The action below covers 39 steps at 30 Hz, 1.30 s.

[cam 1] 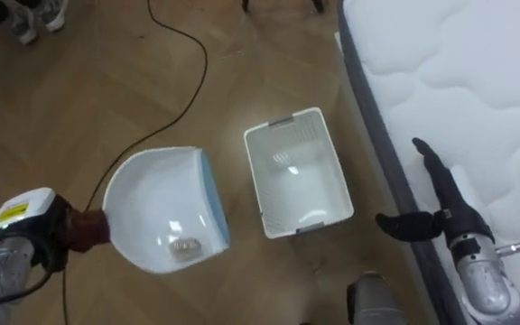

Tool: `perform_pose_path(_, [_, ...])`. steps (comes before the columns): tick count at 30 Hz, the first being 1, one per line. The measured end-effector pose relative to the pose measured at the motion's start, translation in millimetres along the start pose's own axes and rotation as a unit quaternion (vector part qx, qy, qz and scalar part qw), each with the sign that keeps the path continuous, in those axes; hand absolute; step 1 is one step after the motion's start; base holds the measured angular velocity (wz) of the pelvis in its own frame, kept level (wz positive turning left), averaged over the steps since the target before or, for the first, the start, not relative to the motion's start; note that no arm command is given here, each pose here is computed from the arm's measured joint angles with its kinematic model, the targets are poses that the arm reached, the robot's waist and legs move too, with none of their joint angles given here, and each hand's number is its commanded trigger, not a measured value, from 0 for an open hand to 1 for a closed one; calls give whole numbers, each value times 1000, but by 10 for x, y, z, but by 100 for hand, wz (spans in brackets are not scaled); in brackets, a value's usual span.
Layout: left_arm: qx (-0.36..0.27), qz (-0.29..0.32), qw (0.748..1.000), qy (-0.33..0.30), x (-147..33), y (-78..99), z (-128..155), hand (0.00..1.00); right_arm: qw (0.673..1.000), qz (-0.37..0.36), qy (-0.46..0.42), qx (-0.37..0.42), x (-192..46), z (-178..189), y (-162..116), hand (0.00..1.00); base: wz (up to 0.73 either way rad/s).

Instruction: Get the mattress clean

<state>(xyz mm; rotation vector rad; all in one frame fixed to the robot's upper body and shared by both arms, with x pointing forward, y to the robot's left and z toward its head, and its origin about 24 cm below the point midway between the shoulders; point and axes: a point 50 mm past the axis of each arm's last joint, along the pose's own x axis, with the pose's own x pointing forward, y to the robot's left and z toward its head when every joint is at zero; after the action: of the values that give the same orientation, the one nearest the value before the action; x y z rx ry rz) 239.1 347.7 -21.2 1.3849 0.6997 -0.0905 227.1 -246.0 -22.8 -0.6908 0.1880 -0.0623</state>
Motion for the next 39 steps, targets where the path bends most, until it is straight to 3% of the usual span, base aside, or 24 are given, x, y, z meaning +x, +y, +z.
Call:
perform_pose_path(12, [48, 41, 997, 32, 69, 438, -77, 100, 1000, 2, -25, -5, 39, 111, -27, 0, -7])
perform_pose_path(18, [112, 53, 991, 53, 48, 667, -195, 100, 999, 10, -31, -3, 57, 140, -43, 0, 2])
perform_pose_path(28, [116, 69, 989, 65, 53, 860, -197, 100, 999, 18, -38, 0, 77, 172, -68, 0, 0])
perform_pose_path(39, [119, 112, 984, 72, 56, 1191, -175, 100, 999, 16, -44, 3, 83, 199, -85, 0, 1])
